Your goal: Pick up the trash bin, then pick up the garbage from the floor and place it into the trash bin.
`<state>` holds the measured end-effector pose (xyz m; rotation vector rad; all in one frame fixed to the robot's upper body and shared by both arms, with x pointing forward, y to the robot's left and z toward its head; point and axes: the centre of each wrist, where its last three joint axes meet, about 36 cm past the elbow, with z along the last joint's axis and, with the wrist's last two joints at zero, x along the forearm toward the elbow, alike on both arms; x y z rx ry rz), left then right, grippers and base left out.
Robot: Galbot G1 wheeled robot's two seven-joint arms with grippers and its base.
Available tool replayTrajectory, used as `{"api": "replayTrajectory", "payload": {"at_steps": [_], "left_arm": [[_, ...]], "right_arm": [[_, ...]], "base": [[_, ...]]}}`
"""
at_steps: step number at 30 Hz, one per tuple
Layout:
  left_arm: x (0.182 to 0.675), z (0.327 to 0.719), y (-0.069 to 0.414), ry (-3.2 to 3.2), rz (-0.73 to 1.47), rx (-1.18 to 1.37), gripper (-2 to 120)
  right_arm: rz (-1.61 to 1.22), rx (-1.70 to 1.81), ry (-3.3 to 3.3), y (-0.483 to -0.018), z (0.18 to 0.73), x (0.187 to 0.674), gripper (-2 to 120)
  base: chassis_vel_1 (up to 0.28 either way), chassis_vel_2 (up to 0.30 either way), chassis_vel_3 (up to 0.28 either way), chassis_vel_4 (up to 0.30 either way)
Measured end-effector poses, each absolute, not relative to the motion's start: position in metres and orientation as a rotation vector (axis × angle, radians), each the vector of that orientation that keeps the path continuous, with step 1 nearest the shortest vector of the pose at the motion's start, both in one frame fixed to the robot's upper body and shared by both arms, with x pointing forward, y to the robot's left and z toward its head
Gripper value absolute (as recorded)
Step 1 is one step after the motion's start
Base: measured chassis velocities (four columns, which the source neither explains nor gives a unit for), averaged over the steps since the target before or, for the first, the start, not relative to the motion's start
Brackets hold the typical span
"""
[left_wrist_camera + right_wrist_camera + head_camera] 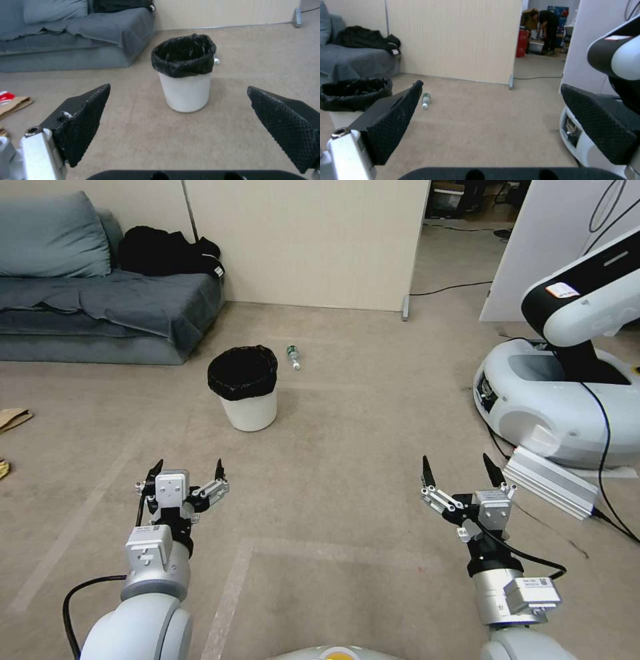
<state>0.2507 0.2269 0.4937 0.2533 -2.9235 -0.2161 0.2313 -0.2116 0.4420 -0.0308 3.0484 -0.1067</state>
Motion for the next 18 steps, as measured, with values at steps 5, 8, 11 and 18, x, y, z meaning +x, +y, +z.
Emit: {"api": "replayTrajectory", "payload": {"at_steps": [5,8,11,18], "left_arm": [[0.2509,0.4936,0.2269,-2.924,-0.216,0.254,100],[0.2509,0.4936,0.2268,-2.924,-0.217,0.254,100],[0.2509,0.4936,0.2267,-2.924,-0.217,0.254,100],[0.2509,0.4936,0.2268,-2.924,-0.22,0.257,100]], "right_arm": [[-0.109,-0.036,3.046,-0.2119,0.442,0.2313,100],[-0.109,-0.037,3.045,-0.2119,0.442,0.2313,100],[-0.111,-0.038,3.044,-0.212,0.4419,0.2313,100],[-0.113,-0.045,3.044,-0.2121,0.4415,0.2312,100]], "base": [[-0.177,0.187,0.183,-0.181],[-0.182,0.169,0.166,-0.187],[-0.187,0.16,0.186,-0.17],[-0.178,0.185,0.178,-0.169]]}}
